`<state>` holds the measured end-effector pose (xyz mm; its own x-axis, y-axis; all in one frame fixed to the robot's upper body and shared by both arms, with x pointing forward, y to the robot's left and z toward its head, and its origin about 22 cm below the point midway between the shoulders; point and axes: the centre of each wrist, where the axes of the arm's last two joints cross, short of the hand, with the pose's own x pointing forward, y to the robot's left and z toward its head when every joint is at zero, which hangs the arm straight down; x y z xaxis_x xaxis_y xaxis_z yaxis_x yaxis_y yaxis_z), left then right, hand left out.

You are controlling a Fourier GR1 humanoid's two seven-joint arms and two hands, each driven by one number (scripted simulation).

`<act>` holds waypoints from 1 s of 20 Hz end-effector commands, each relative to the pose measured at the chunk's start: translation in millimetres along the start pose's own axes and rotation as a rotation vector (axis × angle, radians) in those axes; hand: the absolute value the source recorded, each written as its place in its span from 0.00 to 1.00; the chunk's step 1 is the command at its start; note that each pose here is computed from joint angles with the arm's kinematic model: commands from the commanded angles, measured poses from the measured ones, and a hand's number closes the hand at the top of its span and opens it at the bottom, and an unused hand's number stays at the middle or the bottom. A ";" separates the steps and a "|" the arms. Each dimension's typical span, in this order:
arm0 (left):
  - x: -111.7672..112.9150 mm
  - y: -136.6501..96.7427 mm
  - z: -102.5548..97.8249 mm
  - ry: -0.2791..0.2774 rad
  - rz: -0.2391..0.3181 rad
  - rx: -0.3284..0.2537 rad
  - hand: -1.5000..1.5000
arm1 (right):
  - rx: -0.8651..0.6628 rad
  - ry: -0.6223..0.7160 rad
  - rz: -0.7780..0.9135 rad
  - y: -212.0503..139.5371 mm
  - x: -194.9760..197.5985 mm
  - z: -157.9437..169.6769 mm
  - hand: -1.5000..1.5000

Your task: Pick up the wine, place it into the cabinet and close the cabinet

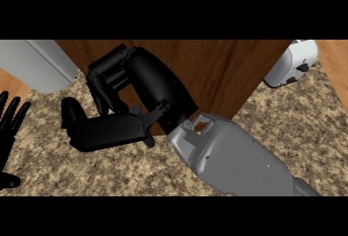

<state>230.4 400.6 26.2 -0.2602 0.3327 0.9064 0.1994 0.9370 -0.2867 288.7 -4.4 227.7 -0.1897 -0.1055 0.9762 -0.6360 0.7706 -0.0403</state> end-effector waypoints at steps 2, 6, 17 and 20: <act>-1.6 -7.3 -10.3 -0.001 -0.013 -0.008 0.00 | -0.073 0.029 -0.037 -20.0 -3.4 -21.3 1.00; -7.8 1.2 0.3 0.000 -0.013 0.013 0.00 | -0.084 0.044 0.014 -52.0 -37.7 -15.6 1.00; -1.7 10.7 -1.8 -0.003 0.003 -0.011 0.00 | -0.105 0.047 0.101 -92.5 -76.6 -15.8 1.00; 8.9 4.7 -5.5 0.015 0.004 -0.040 0.00 | -0.149 0.043 0.099 -111.4 -68.9 -19.5 1.00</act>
<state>236.4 407.5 32.1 -0.2610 0.3381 0.9042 0.2197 0.9329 -0.2854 349.4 -27.8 185.7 -0.2677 -0.0832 0.9599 -0.6459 0.7547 -0.1147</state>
